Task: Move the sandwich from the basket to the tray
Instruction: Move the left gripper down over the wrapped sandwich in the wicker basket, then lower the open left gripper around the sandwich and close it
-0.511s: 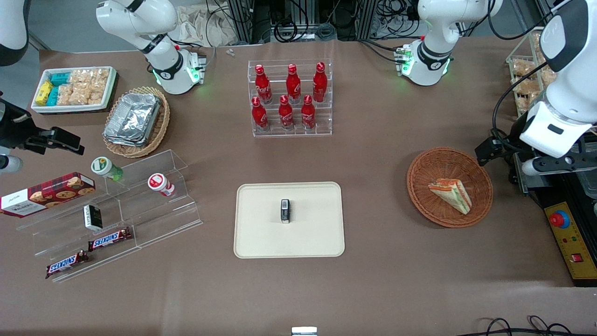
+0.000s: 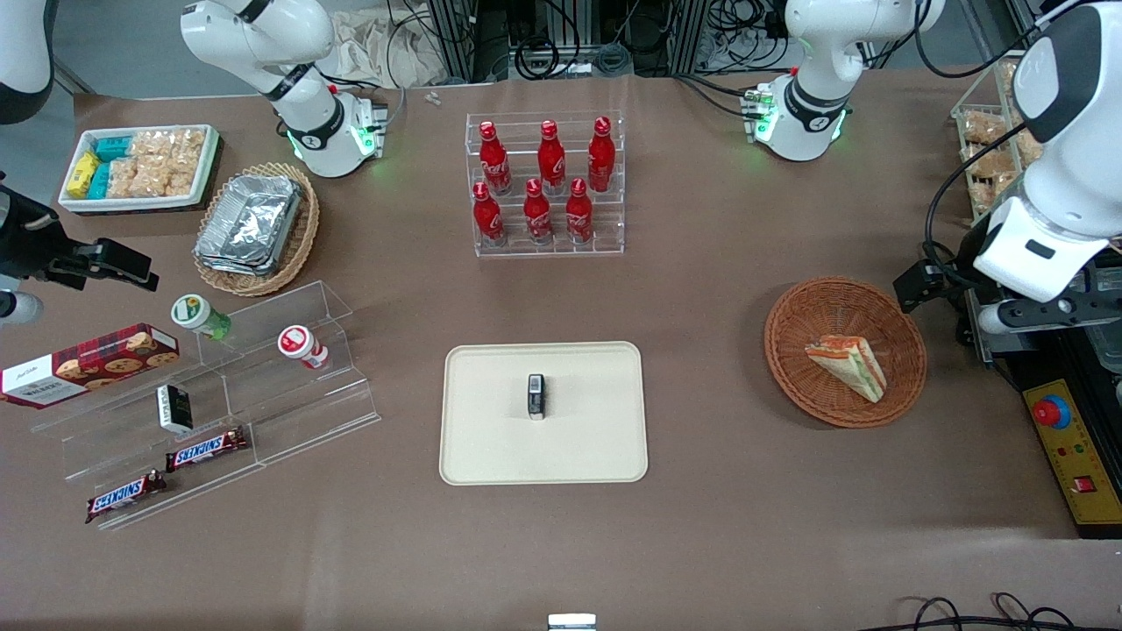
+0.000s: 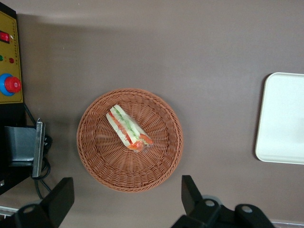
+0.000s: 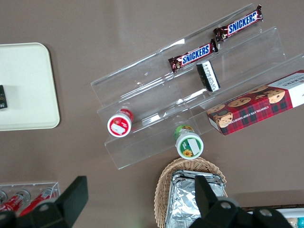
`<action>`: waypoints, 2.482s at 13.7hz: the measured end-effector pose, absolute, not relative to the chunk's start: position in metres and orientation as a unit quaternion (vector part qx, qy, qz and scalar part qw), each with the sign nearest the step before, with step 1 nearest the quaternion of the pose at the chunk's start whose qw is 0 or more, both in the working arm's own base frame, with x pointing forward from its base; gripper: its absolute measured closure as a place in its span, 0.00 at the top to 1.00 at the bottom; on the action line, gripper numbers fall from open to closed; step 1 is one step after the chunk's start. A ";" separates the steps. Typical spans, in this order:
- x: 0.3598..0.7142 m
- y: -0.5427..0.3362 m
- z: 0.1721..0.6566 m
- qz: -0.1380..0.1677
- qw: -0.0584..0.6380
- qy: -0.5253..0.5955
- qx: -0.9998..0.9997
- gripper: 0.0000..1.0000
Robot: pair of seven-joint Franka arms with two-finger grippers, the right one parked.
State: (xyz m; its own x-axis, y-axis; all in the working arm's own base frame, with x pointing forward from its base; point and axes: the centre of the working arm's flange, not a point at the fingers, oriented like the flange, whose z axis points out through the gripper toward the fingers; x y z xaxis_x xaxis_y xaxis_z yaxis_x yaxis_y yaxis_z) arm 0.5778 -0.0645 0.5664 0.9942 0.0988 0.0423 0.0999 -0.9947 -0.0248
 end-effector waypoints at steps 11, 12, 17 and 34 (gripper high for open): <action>0.564 -0.050 0.368 -0.058 0.020 -0.283 -0.957 1.00; 0.566 -0.044 0.358 -0.050 0.020 -0.294 -0.954 1.00; 0.572 -0.028 0.315 -0.031 0.014 -0.339 -0.940 1.00; 0.570 -0.034 0.273 0.005 0.000 -0.390 -0.921 1.00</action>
State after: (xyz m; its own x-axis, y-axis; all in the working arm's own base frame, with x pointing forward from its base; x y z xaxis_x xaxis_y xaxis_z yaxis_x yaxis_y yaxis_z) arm 0.5703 -0.0339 0.2727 0.6960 0.7180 -0.0090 0.7180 -0.6961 -0.0032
